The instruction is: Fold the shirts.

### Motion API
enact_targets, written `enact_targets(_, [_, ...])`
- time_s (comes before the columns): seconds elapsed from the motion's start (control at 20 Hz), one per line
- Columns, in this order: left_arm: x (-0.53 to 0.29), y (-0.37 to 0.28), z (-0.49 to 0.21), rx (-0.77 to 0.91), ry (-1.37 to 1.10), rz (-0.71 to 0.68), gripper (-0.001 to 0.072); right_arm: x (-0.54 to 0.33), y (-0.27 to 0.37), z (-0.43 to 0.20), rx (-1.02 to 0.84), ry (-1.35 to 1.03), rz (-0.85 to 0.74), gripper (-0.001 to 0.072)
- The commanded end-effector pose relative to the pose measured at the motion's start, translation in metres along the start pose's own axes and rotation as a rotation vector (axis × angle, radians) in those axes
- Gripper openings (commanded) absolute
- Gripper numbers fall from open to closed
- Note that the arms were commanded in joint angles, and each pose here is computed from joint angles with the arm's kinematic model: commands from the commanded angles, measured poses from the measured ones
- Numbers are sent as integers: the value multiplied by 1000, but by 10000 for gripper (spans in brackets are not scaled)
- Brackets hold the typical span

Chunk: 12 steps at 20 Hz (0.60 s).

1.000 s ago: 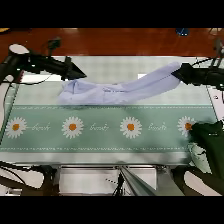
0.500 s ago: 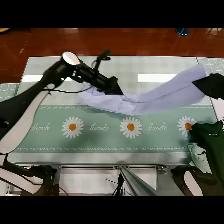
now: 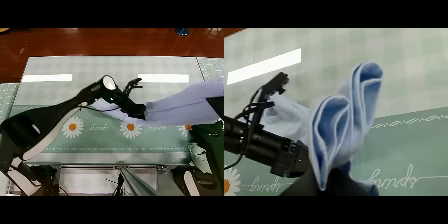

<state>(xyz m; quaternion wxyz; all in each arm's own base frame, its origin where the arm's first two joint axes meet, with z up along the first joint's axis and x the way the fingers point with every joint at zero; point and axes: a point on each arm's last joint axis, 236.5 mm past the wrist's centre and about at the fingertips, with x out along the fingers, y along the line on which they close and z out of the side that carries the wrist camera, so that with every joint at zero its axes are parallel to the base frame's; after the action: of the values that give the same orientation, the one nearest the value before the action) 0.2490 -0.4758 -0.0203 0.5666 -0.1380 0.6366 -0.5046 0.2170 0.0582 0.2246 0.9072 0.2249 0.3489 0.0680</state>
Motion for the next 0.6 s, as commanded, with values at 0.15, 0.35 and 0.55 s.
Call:
enact_targets(0.15, [22,-5,11,18,-72,22,22,-15,-3,-16,16,9,-29,24])
enact_targets(0.35, [-72,28,50,44,-200,127,21,-10,-13,-2,-34,-26,-63,23])
enact_targets(0.55, [-220,36,88,36,-477,203,21,31,5,12,-91,50,60,23])
